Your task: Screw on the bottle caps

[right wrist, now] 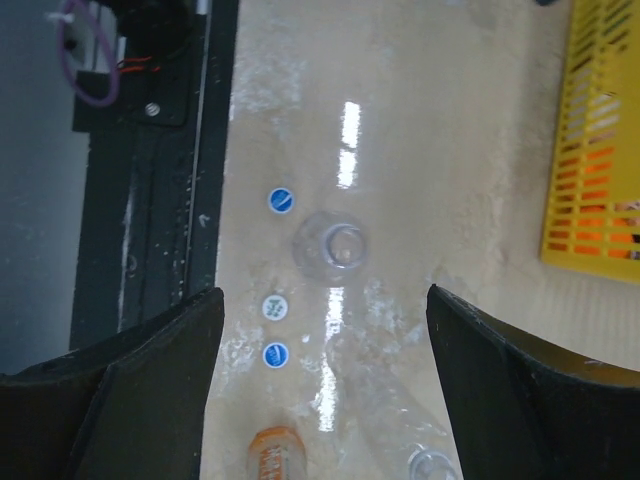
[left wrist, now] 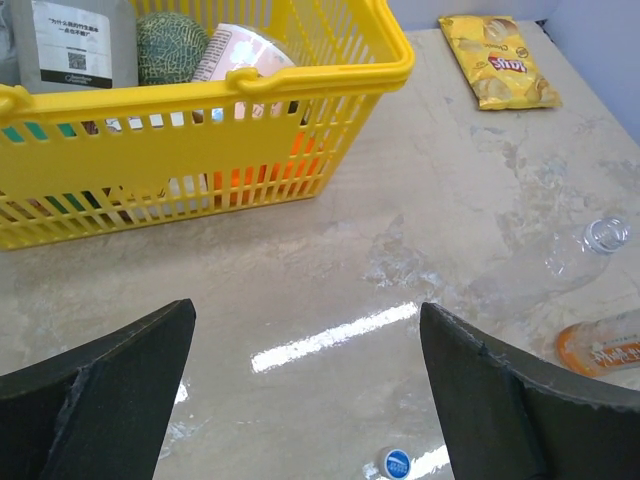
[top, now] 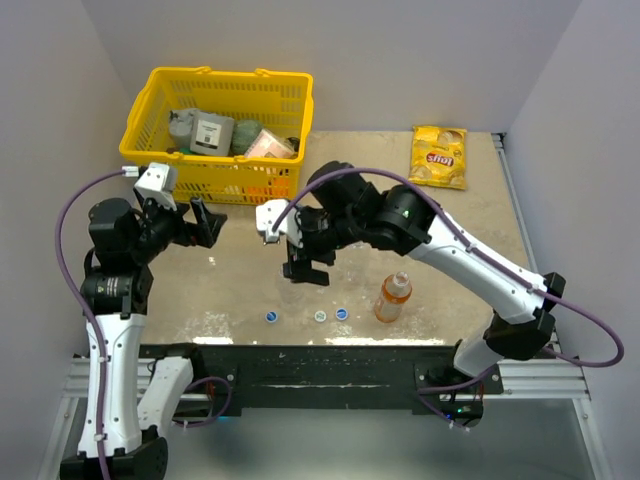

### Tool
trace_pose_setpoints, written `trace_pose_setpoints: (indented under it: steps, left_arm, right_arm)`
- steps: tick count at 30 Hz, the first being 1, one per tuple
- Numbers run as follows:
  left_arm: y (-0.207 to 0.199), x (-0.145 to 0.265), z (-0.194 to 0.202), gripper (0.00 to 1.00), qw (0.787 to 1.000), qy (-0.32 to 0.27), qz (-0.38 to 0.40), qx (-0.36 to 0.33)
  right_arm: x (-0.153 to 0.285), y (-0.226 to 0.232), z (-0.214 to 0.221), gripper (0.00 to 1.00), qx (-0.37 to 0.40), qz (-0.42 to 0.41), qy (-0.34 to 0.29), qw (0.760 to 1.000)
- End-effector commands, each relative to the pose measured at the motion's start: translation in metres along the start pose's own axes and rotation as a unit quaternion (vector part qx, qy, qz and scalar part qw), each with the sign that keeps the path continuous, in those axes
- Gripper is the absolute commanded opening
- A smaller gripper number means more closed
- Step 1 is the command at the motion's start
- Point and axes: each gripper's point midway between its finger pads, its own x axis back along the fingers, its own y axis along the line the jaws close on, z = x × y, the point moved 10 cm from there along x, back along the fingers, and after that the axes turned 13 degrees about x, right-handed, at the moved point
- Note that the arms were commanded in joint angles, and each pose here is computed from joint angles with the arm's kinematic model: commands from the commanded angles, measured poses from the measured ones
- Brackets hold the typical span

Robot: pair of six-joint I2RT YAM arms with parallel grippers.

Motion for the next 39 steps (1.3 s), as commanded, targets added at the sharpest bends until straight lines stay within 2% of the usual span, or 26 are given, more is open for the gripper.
trace_pose_setpoints:
  steps: [1,7,12,29,33,39]
  left_arm:
    - [-0.007,0.011,-0.004,1.0,1.0,-0.007,0.014,-0.012]
    - [-0.012,0.023,-0.008,1.0,0.999,-0.039,0.0,-0.017]
    - [-0.013,0.027,-0.006,1.0,0.999,-0.045,-0.003,-0.017]
    - [-0.014,0.031,-0.002,1.0,0.998,-0.058,-0.005,-0.009]
    - [-0.013,0.031,-0.001,1.0,0.998,-0.058,-0.006,-0.01]
    - [-0.012,0.032,-0.001,1.0,0.998,-0.059,-0.008,-0.013]
  right_arm:
    - [-0.014,0.01,0.004,0.84,0.011,-0.023,0.015,1.0]
    - [-0.047,0.003,0.015,0.81,-0.017,-0.018,0.051,0.998]
    - [-0.071,0.003,0.024,0.72,-0.041,-0.028,0.069,0.996]
    - [-0.092,0.004,0.043,0.52,-0.056,-0.029,0.107,0.992]
    - [-0.096,0.006,0.047,0.5,-0.056,-0.03,0.114,0.991]
    - [-0.102,0.001,0.046,0.36,-0.056,-0.016,0.112,0.992]
